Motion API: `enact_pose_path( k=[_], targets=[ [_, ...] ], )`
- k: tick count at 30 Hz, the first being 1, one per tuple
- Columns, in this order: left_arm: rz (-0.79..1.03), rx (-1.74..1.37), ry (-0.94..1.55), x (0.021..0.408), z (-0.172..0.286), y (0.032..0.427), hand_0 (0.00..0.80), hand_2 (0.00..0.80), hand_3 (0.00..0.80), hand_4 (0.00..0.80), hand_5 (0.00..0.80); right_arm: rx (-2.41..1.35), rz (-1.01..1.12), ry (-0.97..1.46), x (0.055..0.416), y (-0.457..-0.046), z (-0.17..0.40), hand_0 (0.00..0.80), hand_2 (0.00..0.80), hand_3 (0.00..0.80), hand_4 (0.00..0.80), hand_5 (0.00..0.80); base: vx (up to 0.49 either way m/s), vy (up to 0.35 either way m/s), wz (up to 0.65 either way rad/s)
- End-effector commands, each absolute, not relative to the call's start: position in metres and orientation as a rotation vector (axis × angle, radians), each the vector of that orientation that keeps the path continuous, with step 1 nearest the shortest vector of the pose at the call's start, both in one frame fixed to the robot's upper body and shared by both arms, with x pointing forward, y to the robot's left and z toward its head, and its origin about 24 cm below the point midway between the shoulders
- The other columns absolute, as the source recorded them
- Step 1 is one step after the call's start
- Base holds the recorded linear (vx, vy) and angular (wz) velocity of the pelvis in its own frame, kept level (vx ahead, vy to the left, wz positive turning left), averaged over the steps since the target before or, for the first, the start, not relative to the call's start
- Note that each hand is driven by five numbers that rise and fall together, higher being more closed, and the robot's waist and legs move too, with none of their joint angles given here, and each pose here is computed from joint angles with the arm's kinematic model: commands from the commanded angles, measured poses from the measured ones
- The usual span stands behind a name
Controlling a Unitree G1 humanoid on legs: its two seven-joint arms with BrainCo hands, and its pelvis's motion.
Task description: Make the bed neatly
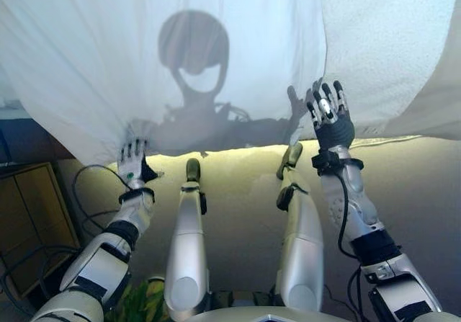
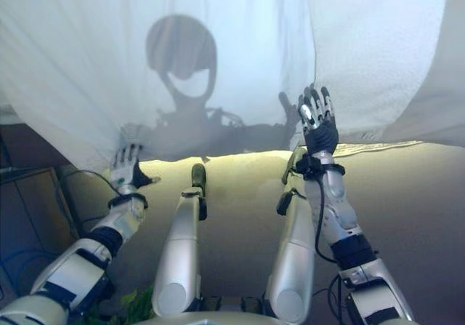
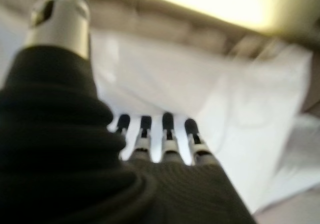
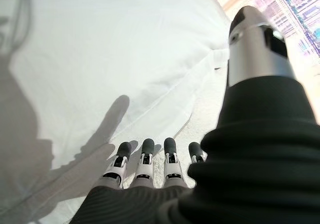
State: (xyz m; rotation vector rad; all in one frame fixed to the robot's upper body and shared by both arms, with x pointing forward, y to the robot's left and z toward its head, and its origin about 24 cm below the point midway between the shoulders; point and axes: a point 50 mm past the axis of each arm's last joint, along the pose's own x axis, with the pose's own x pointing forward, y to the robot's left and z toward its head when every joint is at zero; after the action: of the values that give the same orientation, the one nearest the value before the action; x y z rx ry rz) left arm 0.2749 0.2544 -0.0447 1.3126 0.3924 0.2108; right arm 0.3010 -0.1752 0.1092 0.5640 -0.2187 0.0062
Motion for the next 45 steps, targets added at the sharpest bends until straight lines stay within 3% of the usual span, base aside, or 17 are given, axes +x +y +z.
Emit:
enact_pose_path(
  k=[1,5,8,11,15,23,32,38,45],
  targets=[
    [0.118,1.273,0.738,0.190,-0.100,0.282,0.000,0.000,0.000,0.000,0.000,0.575,0.023,-0.389,0.282,-0.191,0.130,0.000,0.000,0.000,0.000,0.000,-0.006,-0.115,0.09],
    [0.157,1.193,0.811,0.164,-0.111,0.288,0.000,0.000,0.000,0.000,0.000,0.578,-0.008,-0.352,0.281,-0.196,0.117,0.000,0.000,0.000,0.000,0.000,0.038,-0.144,0.16],
    [0.293,1.082,0.767,0.157,-0.108,0.295,0.000,0.000,0.000,0.000,0.000,0.569,-0.038,-0.280,0.283,-0.201,0.097,0.000,0.000,0.000,0.000,0.000,0.136,-0.135,0.20],
    [0.435,0.931,0.634,0.168,-0.091,0.308,0.000,0.000,0.000,0.000,0.000,0.560,-0.062,-0.178,0.277,-0.210,0.065,0.000,0.000,0.000,0.000,0.000,0.203,-0.088,0.11],
    [0.476,0.829,0.448,0.195,-0.066,0.308,0.000,0.000,0.000,0.000,0.000,0.547,-0.075,-0.084,0.269,-0.215,0.038,0.000,0.000,0.000,0.000,0.000,0.186,-0.059,0.05],
    [0.398,0.573,0.248,0.215,-0.047,0.277,0.000,0.000,0.000,0.000,0.000,0.567,-0.103,0.073,0.252,-0.203,0.011,0.000,0.000,0.000,0.000,0.000,0.171,-0.061,-0.04],
    [0.072,-0.266,0.237,0.214,-0.050,0.226,0.000,0.000,0.000,0.000,0.000,0.505,-0.131,0.138,0.236,-0.198,-0.010,0.000,0.000,0.000,0.000,0.000,0.069,-0.096,0.00],
    [0.039,-0.384,0.218,0.216,-0.044,0.223,0.000,0.000,0.000,0.000,0.000,0.535,-0.125,0.199,0.227,-0.207,-0.032,0.000,0.000,0.000,0.000,0.000,0.027,-0.087,0.00],
    [-0.028,-0.363,0.212,0.230,-0.032,0.209,0.000,0.000,0.000,0.000,0.000,0.634,-0.111,0.252,0.227,-0.187,-0.044,0.000,0.000,0.000,0.000,0.000,0.051,-0.058,0.01]
  ],
)
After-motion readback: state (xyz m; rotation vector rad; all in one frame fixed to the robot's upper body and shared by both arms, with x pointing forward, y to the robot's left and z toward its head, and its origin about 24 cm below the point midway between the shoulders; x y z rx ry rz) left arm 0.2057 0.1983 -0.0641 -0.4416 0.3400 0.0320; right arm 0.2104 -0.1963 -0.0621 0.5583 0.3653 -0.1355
